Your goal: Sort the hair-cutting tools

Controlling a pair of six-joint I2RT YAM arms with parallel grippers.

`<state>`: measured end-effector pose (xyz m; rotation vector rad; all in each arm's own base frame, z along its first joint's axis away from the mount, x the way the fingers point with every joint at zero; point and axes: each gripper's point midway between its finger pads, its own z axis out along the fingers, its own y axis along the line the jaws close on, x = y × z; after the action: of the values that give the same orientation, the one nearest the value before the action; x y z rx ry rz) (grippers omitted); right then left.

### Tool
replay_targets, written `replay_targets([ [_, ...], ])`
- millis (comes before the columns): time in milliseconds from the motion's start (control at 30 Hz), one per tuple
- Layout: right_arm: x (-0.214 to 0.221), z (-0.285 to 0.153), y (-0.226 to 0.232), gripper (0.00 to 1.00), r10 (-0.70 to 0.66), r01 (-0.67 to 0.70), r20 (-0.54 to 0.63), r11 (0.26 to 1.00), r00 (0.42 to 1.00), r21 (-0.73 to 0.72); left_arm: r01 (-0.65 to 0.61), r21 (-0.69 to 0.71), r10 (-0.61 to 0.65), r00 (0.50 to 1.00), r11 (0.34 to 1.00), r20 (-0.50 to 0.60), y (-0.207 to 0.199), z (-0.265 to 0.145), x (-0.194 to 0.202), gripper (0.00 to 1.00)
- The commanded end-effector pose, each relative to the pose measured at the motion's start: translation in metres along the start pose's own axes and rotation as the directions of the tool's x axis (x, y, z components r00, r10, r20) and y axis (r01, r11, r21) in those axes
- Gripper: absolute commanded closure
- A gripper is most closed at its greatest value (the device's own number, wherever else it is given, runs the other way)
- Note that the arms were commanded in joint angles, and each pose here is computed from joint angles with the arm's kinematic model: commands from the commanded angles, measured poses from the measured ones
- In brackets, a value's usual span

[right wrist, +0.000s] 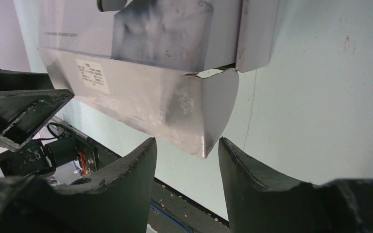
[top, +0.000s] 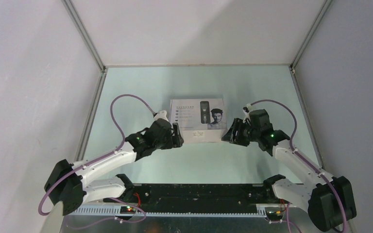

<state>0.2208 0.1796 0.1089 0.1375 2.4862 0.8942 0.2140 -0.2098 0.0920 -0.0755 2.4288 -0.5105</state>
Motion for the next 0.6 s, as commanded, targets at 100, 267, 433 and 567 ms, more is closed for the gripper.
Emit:
replay_targets([
  [100,-0.025,-0.017,0.024,0.47,-0.051,0.055,0.088,0.997,0.995,-0.045,0.038,0.084,-0.042,0.998,0.996,0.046,-0.019,-0.013,-0.015,0.22],
  [267,-0.026,-0.018,0.026,0.47,-0.052,0.056,0.09,0.997,0.995,-0.047,0.042,0.095,-0.047,0.998,0.995,0.051,-0.021,-0.019,-0.018,0.22],
  [433,-0.024,-0.014,0.023,0.46,-0.051,0.054,0.078,0.998,0.996,-0.034,0.037,0.076,-0.041,0.998,0.996,0.042,-0.017,-0.014,-0.014,0.22],
  [567,-0.022,-0.01,0.019,0.47,-0.054,0.055,0.065,0.998,0.996,-0.015,0.034,0.055,-0.035,0.999,0.998,0.027,-0.013,-0.007,-0.008,0.22],
])
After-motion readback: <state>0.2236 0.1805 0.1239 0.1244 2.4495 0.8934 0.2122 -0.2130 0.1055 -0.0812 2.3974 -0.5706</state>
